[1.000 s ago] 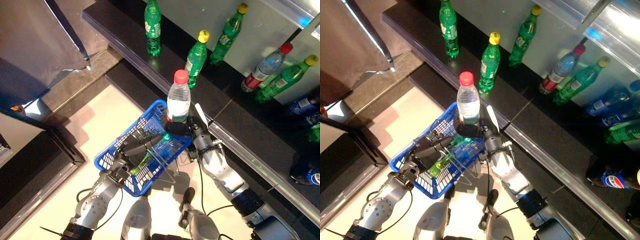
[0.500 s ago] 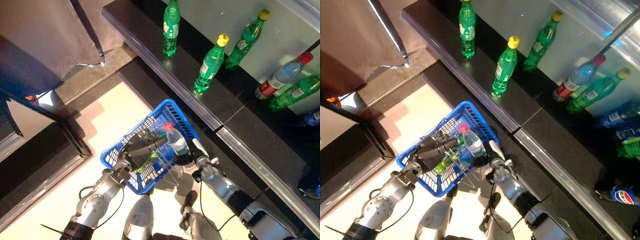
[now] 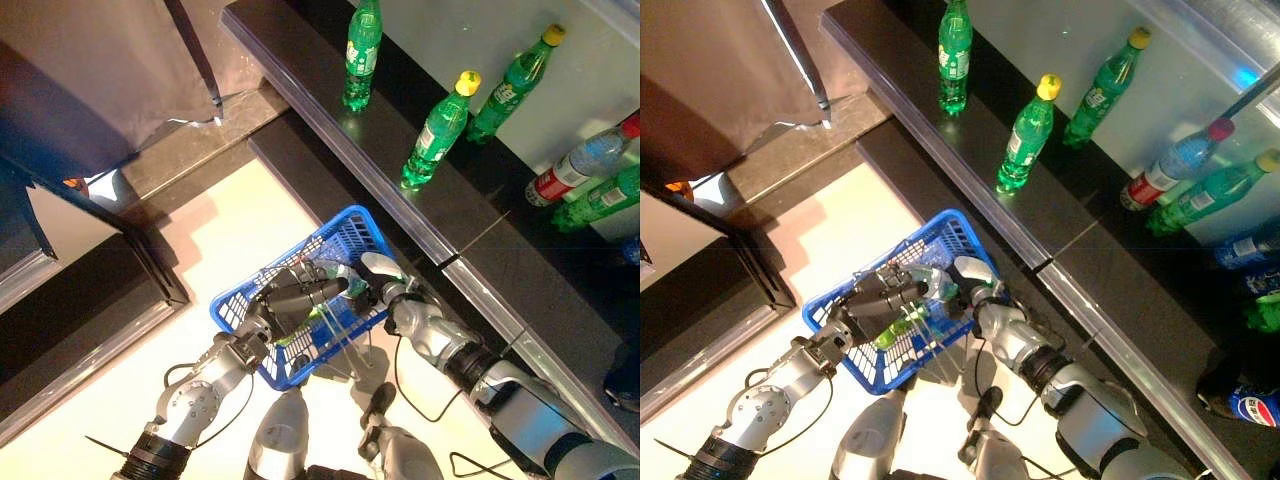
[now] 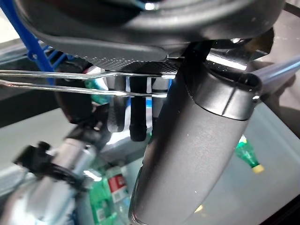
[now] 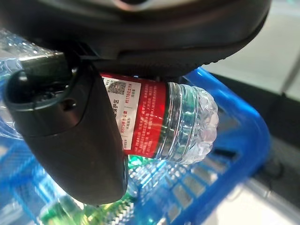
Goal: Pick up the drink and place into the basket.
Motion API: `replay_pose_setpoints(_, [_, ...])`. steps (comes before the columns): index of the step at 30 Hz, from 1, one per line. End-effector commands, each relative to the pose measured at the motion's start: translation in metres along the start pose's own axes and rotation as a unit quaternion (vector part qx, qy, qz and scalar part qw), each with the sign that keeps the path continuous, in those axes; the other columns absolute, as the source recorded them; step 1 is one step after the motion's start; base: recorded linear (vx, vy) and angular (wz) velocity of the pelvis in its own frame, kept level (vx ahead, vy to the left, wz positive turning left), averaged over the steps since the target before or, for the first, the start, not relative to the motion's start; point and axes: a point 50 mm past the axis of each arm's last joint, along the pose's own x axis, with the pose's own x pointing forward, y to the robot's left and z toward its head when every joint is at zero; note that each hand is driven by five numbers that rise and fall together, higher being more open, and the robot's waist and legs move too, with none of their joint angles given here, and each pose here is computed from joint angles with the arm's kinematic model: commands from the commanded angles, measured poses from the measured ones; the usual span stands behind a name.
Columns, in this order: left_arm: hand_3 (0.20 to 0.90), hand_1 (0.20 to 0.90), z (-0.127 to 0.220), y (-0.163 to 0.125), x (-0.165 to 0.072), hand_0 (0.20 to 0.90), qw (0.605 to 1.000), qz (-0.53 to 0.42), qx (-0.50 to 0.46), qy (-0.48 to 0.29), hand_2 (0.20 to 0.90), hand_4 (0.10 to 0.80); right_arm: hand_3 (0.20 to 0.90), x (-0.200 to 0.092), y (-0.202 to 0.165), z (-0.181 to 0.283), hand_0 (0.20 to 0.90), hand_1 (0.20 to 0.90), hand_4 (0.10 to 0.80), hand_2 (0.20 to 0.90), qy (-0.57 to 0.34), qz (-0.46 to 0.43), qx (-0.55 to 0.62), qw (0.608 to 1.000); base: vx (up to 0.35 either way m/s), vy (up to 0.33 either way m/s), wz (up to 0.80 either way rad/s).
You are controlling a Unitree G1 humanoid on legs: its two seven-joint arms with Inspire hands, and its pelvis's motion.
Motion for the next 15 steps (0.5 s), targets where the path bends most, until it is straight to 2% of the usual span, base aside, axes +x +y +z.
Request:
replay_pose_setpoints(1, [0.2, 0.3, 0.039, -0.137, -0.003, 0.3, 0.916, -0.385, 0.01, -0.114, 0.3, 0.1, 0.2, 0.007, -0.024, 0.041, 0.3, 0.3, 0.1, 0.3, -0.061, -0.02, -0.132, 0.989, 0.0, 0.0, 0.0])
replay_pose_setpoints(8, [0.2, 0.3, 0.035, -0.146, 0.001, 0.3, 0.912, -0.397, 0.016, -0.1, 0.3, 0.1, 0.2, 0.013, -0.044, 0.056, 0.3, 0.3, 0.1, 0.3, -0.055, -0.002, -0.252, 0.966, 0.007, 0.002, 0.01])
replay_pose_setpoints(15, [0.2, 0.3, 0.032, -0.159, 0.002, 0.3, 0.905, -0.417, 0.002, -0.085, 0.3, 0.1, 0.2, 0.018, -0.023, 0.06, 0.3, 0.3, 0.1, 0.3, -0.064, 0.047, -0.352, 0.933, 0.013, 0.013, 0.02])
